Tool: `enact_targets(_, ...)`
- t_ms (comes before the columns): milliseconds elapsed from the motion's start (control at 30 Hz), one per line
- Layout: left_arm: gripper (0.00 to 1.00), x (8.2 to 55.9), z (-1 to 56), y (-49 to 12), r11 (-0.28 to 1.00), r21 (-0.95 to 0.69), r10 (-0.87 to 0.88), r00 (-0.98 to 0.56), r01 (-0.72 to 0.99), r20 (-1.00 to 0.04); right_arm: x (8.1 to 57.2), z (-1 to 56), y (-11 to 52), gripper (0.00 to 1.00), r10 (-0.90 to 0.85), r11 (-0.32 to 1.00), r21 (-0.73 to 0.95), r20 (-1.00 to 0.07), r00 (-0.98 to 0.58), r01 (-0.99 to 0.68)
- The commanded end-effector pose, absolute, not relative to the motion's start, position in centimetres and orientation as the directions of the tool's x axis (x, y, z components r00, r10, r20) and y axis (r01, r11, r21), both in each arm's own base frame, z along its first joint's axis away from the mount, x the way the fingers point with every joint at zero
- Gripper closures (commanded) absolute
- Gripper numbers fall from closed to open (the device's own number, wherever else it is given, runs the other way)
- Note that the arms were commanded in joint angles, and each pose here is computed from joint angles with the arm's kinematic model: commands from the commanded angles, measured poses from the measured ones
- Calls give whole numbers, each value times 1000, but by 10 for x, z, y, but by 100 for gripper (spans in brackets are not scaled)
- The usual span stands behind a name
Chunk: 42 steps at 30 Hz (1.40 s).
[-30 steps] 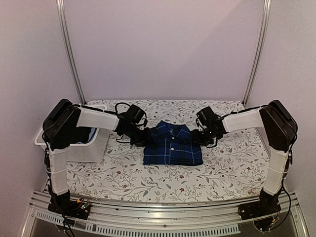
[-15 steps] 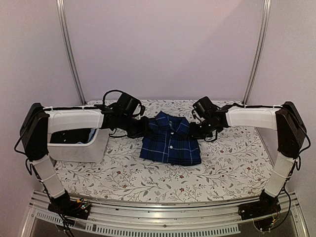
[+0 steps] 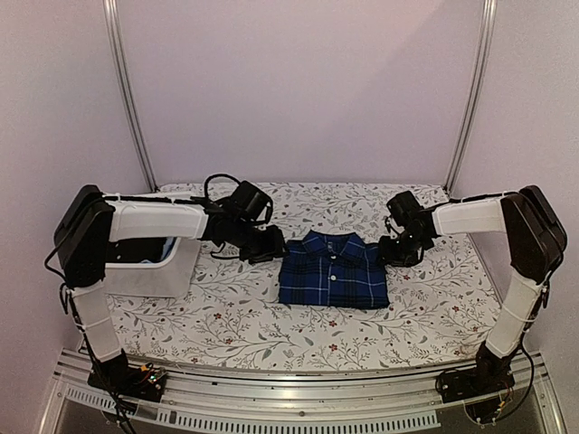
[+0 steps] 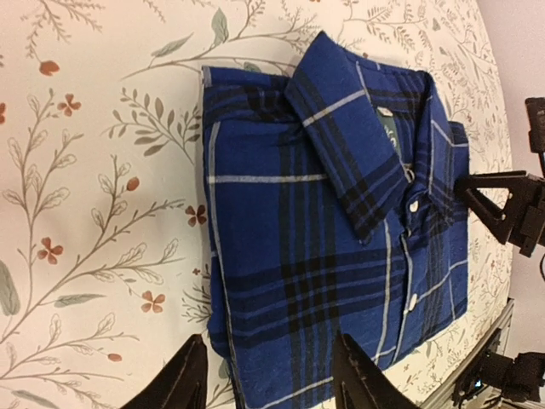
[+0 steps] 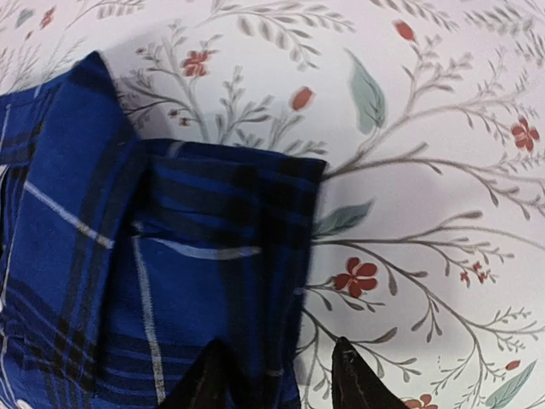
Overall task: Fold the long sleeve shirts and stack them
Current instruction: Adjust the square-folded shirt at the center of the board, then smooth out the square-folded shirt at the center of the board.
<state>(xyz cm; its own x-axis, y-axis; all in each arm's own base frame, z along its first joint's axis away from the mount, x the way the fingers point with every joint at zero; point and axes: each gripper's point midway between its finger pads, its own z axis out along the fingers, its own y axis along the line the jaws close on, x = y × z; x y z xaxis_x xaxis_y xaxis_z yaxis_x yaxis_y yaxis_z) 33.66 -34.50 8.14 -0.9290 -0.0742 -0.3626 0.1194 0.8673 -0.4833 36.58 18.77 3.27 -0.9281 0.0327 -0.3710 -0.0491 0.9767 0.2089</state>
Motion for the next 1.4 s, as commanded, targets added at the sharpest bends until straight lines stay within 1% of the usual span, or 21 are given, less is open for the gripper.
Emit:
enact_targets(0, 53, 368, 96, -340, 867, -476, -81, -900, 149, -429, 373, 48, 194, 49, 33, 967, 242, -417, -908, -76)
enact_targets(100, 62, 375, 98, -347, 856, -483, -56, -896, 184, -441, 379, 68, 189, 43, 39, 978, 200, -462, -886, -62)
enact_targets(200, 71, 375, 99, -360, 834, -508, -31, -902, 214, -431, 381, 89, 191, 43, 34, 981, 181, -500, -865, -66)
enact_targets(300, 78, 370, 90, -371, 826, -514, -8, -908, 231, -420, 376, 110, 215, 43, 22, 967, 228, -533, -846, -118)
enact_targets(400, 81, 361, 82, -385, 806, -537, 13, -914, 249, -405, 369, 115, 248, 43, -6, 944, 274, -540, -842, -182)
enact_targets(567, 82, 344, 73, -409, 780, -559, 53, -920, 281, -388, 343, 102, 300, 46, -62, 909, 328, -503, -862, -257)
enact_targets(733, 83, 332, 54, -419, 776, -567, 74, -933, 276, -352, 308, 75, 325, 47, -115, 900, 329, -455, -883, -286)
enact_targets(933, 83, 323, 38, -417, 786, -562, 79, -944, 256, -319, 269, 30, 311, 48, -104, 914, 331, -369, -924, -235)
enact_targets(1033, 83, 322, 35, -416, 791, -558, 79, -946, 252, -314, 258, 19, 300, 48, -84, 921, 331, -345, -935, -205)
enact_targets(1200, 83, 322, 40, -414, 793, -553, 78, -944, 254, -321, 254, 28, 293, 48, -61, 921, 339, -362, -930, -193)
enact_targets(1367, 82, 325, 55, -407, 802, -537, 69, -934, 261, -350, 266, 67, 303, 47, -52, 904, 364, -427, -903, -225)
